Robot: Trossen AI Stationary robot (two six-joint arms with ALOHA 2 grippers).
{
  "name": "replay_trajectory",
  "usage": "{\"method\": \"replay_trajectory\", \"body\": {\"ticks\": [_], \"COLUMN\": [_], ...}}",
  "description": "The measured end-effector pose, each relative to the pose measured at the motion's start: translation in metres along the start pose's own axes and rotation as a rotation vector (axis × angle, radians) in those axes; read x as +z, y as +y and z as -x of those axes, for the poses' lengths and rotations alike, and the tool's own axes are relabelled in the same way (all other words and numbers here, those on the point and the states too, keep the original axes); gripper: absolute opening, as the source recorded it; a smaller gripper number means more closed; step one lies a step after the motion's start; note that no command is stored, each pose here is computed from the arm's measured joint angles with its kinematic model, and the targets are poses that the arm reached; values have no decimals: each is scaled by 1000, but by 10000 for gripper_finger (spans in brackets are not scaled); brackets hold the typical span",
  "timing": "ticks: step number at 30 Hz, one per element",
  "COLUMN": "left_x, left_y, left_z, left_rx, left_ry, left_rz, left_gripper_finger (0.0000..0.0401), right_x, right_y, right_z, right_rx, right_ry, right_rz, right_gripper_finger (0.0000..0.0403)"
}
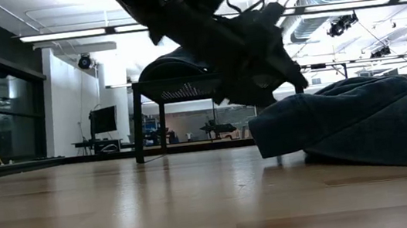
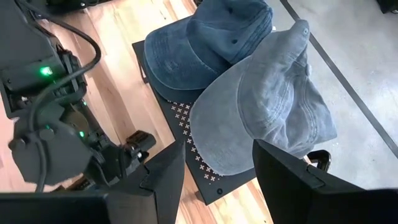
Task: Pick & Place hat
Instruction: Stack the blue cap on the blue cap on the shelf
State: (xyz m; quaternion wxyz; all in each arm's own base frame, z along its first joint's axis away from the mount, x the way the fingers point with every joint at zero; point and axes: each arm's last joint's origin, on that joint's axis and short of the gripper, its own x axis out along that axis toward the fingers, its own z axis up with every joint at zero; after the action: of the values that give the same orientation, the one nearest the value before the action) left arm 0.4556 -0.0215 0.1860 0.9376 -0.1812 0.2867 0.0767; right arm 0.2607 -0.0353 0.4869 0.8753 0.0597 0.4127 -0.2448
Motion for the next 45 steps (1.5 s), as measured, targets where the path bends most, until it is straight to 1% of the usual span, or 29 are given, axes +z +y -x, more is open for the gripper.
{"method": "replay_trajectory", "body": {"ticks": [3,8,16,19,22,24,26,33,36,39,41,43,45], "left_x": [-1,-3,-5,-11,-19,-27,-28,-28,-28,-29,-33,-39,-44], "left_y": [0,2,2,0,-6,-6,-8,-6,-5,-4,-3,-1,0], "left_z": [-2,-1,-3,-6,-15,-18,-23,-23,-23,-24,-28,-31,-38], "left_rx": [2,48,57,57,34,59,79,106,131,137,139,145,130], "left_ry": [4,18,11,36,28,52,7,1,-7,-3,3,37,43], "left_rz": [0,-25,-39,-45,-51,-59,-53,-58,-60,-62,-63,-69,-66], "left_gripper_finger": [326,326,326,326,326,326,326,324,308,278,256,235,216], "right_x": [0,0,0,0,0,0,0,0,0,0,0,0,0], "right_y": [0,0,0,0,0,0,0,0,0,0,0,0,0], "right_z": [0,0,0,0,0,0,0,0,0,0,0,0,0], "right_rx": [-1,-2,-3,-3,-4,-3,-4,-4,-3,-3,-3,-4,-3], "right_ry": [0,1,0,0,0,-1,0,0,-1,0,0,0,-1], "right_rz": [0,0,0,0,-1,-1,-1,0,-1,-1,-2,-4,-4], "right_gripper_finger": [181,181,181,181,181,181,181,181,181,181,181,181,181]}}
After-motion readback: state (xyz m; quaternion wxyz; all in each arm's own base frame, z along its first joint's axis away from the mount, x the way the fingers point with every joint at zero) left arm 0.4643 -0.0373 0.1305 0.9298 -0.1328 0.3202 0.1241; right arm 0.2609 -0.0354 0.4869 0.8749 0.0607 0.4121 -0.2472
